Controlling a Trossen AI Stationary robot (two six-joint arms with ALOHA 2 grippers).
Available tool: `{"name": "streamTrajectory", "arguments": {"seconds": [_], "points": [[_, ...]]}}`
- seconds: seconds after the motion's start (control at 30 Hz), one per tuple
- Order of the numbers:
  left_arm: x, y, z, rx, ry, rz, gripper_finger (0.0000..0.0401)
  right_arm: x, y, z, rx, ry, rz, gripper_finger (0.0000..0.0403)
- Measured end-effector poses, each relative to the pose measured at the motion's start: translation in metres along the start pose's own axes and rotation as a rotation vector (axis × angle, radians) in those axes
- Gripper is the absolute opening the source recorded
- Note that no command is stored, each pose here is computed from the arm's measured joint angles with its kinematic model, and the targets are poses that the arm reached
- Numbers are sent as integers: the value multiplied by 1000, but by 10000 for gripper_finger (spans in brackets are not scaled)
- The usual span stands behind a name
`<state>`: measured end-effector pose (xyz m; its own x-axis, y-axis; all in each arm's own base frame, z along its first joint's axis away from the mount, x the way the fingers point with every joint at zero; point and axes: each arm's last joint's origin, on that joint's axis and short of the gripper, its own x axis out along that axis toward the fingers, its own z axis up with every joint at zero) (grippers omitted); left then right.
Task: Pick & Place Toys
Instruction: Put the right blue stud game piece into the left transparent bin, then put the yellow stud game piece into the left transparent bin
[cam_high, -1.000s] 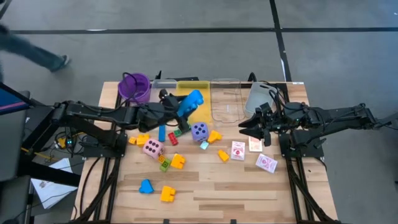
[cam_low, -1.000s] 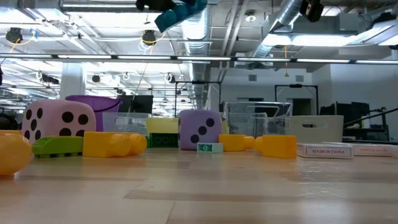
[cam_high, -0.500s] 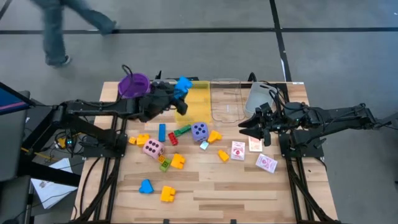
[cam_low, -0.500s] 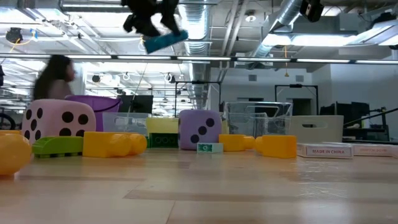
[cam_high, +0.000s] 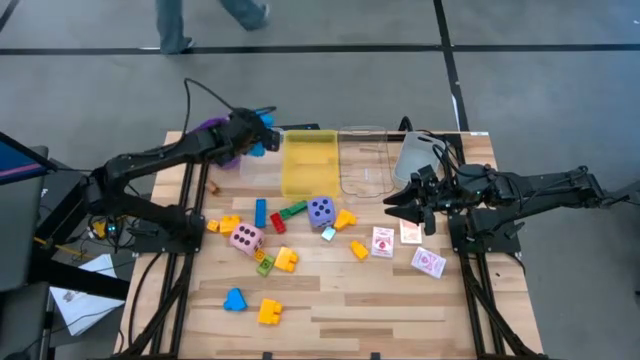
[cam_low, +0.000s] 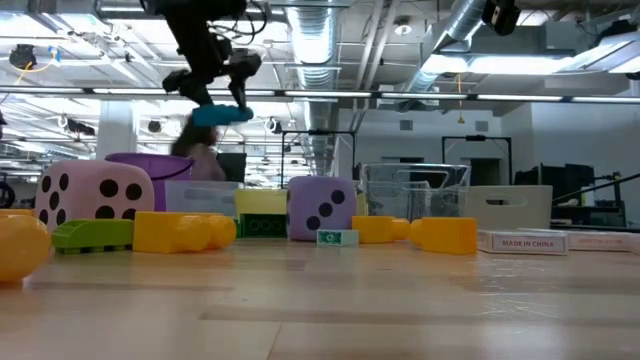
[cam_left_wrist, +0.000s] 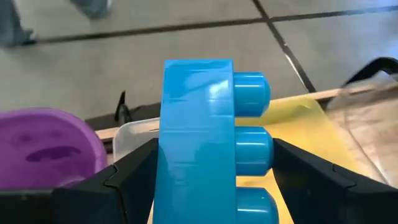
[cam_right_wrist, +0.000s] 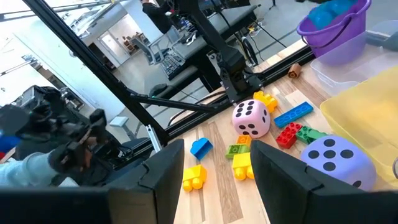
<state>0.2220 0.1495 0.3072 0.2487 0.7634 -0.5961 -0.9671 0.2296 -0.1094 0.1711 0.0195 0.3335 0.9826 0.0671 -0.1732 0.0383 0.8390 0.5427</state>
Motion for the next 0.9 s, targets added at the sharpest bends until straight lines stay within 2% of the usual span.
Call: {"name": "streamTrajectory", "arguments": {"seconds": [0.2, 0.53, 0.7, 0.8, 0.9], "points": [[24, 11, 1, -12, 94, 20, 279, 0, 0, 0, -1, 0, 0, 179], [53, 2, -14, 23, 225, 0, 318, 0, 0, 0, 24, 0, 0, 179], [55, 0, -15, 22, 250, -32, 335, 0, 0, 0, 28, 0, 0, 179], [51, -3, -12, 54, 278, -160, 337, 0, 0, 0, 28, 0, 1, 179], [39, -12, -7, 73, 298, -401, 332, 0, 0, 0, 28, 1, 1, 179]]}}
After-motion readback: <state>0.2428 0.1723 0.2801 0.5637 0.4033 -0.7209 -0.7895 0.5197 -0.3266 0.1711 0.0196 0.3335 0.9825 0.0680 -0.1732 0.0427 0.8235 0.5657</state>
